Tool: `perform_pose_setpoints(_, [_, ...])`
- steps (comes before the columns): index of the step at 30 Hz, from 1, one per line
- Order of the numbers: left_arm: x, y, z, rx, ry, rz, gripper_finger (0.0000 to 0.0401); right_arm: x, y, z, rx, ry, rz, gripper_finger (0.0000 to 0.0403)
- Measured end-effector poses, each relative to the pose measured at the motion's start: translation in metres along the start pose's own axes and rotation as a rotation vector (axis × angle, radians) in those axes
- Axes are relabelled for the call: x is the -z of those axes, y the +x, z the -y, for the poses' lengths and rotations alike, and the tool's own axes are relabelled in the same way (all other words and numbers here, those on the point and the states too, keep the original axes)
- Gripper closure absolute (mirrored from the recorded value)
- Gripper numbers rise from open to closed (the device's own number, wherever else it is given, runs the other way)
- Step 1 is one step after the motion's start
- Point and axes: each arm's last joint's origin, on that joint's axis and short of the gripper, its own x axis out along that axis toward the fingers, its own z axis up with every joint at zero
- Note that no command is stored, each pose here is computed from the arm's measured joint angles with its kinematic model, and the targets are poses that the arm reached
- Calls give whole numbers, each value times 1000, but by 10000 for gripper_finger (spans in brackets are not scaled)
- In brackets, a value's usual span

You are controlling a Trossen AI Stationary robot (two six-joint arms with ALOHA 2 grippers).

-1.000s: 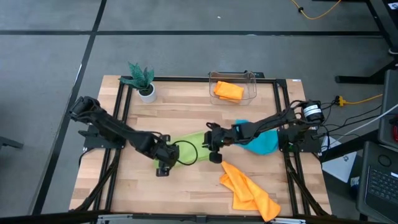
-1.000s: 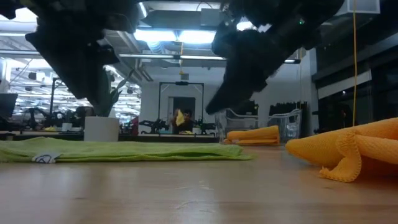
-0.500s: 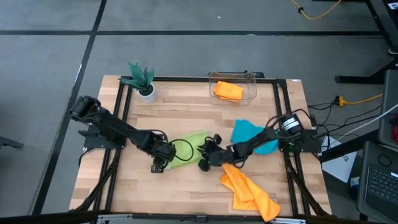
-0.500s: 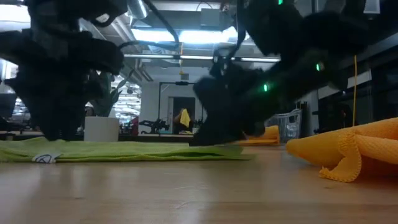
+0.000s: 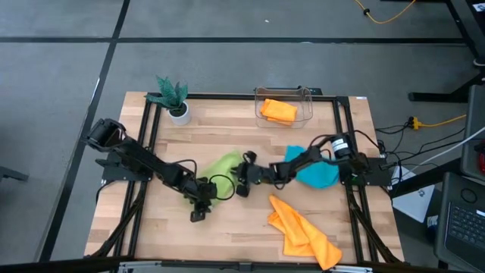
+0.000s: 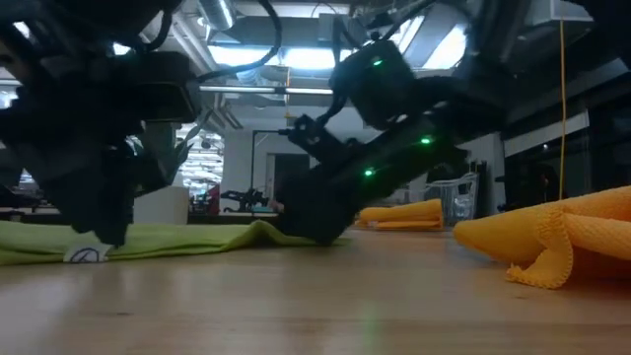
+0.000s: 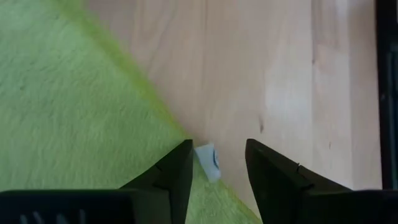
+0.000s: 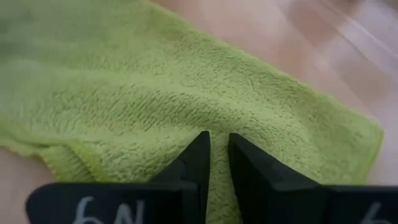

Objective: Fold microfiber towels
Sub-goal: Fold the green microfiber towel

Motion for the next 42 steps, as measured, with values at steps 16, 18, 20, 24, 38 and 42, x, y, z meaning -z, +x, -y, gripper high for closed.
perform_pose_setpoints(16, [-27,9,6,72,127,255,260,-60,32,78,-71,-137,118,338])
perform_pose_setpoints(18, [-32,3,12,129,127,234,260,-66,28,75,-99,-57,117,338])
perform_pose_setpoints(20, [-36,-7,16,181,128,176,260,-68,26,67,-154,40,123,338])
perform_pose_setpoints(24, [-49,-43,22,205,108,40,260,-63,23,41,-171,95,96,338])
perform_pose_setpoints(38, [-55,-164,24,-315,245,244,260,-43,59,-48,103,288,217,365])
perform_pose_setpoints(42, [-55,-170,23,-367,240,289,260,-43,81,-62,83,277,206,387])
